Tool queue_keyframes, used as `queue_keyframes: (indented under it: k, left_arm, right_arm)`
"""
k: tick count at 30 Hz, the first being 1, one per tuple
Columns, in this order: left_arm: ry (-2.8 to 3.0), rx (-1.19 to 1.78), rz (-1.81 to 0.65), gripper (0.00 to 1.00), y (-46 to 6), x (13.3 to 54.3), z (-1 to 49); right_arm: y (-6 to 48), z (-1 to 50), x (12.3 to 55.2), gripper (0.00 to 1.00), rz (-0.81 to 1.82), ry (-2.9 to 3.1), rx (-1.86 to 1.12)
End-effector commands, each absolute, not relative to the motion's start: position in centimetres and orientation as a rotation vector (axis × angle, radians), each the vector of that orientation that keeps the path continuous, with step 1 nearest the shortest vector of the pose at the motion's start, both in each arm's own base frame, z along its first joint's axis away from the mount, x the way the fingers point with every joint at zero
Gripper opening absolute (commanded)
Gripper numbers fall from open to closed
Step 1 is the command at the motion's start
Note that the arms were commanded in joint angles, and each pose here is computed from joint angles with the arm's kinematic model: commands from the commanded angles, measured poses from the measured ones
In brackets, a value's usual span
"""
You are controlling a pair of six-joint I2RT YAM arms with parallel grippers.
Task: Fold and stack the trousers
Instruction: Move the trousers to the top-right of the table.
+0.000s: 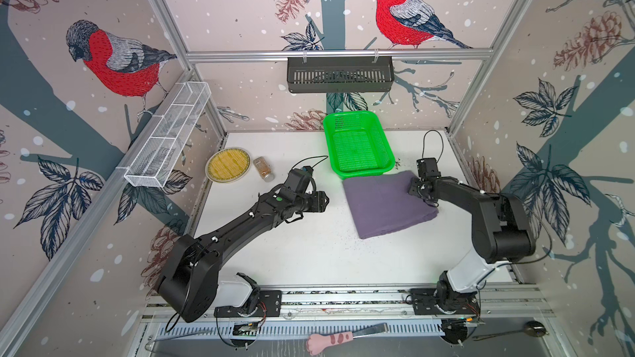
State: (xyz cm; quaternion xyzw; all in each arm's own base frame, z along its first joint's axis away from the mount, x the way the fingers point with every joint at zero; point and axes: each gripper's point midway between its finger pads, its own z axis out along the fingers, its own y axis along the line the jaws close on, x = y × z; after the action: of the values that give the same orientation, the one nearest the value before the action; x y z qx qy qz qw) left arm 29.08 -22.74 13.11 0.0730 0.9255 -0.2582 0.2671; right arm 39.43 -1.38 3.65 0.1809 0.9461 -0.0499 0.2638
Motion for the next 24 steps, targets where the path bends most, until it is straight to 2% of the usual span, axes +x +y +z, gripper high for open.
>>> queue_keyframes:
  k: [1,8,12,15,16,20,24]
  left_arm:
    - [2.488,0.212,-0.692,0.68,-22.3,28.8,13.3]
    - [2.451,0.200,-0.667,0.70,-21.4,28.9,14.1]
    - [2.423,0.188,-0.643,0.71,-20.9,29.2,14.8]
    - [2.401,0.185,-0.635,0.73,-20.6,29.6,15.5]
    - [2.394,0.187,-0.631,0.77,-20.6,29.7,15.6]
    - [2.379,0.188,-0.634,0.78,-20.3,30.0,15.8]
    - [2.379,0.190,-0.657,0.78,-20.3,30.3,15.4]
  right_arm:
    - [-3.8,3.7,40.6,0.69,-0.220,2.561,0.498]
    - [-5.3,7.2,46.6,0.71,-0.201,2.464,0.465]
    - [-4.6,9.3,48.1,0.71,-0.176,2.444,0.452]
    - [-2.5,10.9,46.6,0.72,-0.077,2.415,0.486]
    - [-1.8,10.8,45.6,0.71,-0.027,2.416,0.513]
    - [-0.8,8.3,40.6,0.74,0.095,2.438,0.699]
    - [-0.4,6.0,37.7,0.78,0.142,2.448,0.831]
